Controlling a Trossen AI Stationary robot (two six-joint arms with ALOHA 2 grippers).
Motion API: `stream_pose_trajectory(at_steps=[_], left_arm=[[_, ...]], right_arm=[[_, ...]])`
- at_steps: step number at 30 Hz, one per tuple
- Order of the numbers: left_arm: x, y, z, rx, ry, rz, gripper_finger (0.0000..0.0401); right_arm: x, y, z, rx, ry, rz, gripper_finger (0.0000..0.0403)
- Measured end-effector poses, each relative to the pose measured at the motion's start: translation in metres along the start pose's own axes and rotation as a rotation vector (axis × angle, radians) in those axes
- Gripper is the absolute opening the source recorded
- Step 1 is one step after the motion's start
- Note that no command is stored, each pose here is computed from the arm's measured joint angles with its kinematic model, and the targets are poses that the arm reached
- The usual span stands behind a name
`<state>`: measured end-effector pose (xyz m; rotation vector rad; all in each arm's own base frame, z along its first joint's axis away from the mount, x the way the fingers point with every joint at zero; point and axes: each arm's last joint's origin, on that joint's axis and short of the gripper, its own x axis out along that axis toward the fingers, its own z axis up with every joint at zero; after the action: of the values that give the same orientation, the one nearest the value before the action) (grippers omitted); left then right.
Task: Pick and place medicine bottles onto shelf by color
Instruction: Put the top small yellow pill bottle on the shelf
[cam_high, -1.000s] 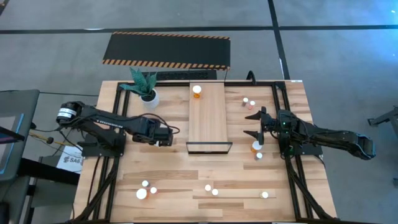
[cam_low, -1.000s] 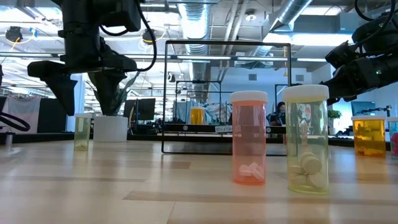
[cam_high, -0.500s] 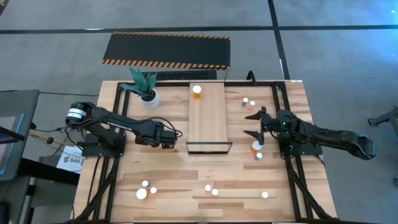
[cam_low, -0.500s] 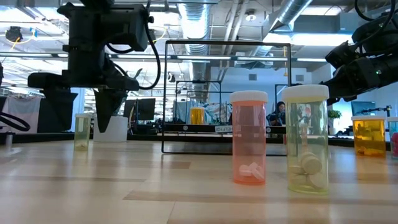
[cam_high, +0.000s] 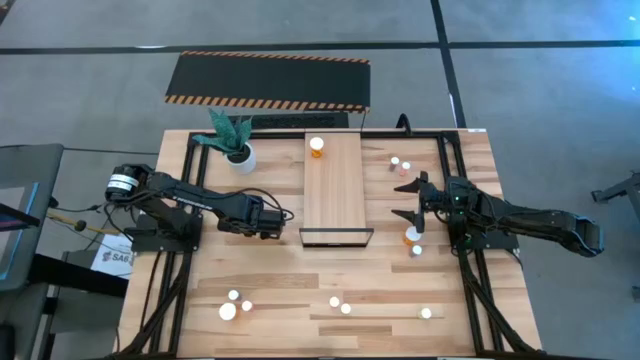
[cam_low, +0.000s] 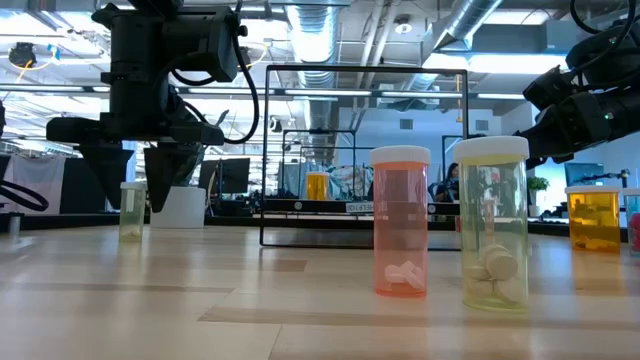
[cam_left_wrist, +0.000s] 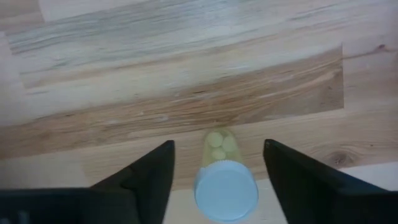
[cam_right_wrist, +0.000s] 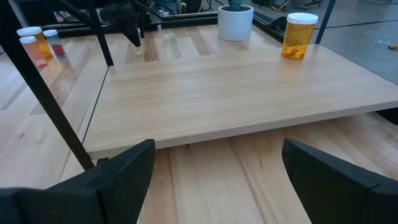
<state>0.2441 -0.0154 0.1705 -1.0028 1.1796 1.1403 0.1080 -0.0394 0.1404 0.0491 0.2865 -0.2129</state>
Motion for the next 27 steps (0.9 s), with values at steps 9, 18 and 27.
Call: stream_pose_trajectory(at_steps=[9,18,27], left_arm=[[0.000,0.000,0.000,0.026,0.003,0.005,0.0109],[0.000,0.000,0.001,0.065,0.004,0.005,0.0091],[-0.015,-0.010,0.015,0.144,-0.066,-0.036,0.0100]], right_arm=[[0.000,0.000,0.000,0.000,0.000,0.000,0.0374],[0.000,0.000,0.000,0.000,0.000,0.000,0.0374],[0.000,0.000,0.000,0.000,0.000,0.000,0.0374]])
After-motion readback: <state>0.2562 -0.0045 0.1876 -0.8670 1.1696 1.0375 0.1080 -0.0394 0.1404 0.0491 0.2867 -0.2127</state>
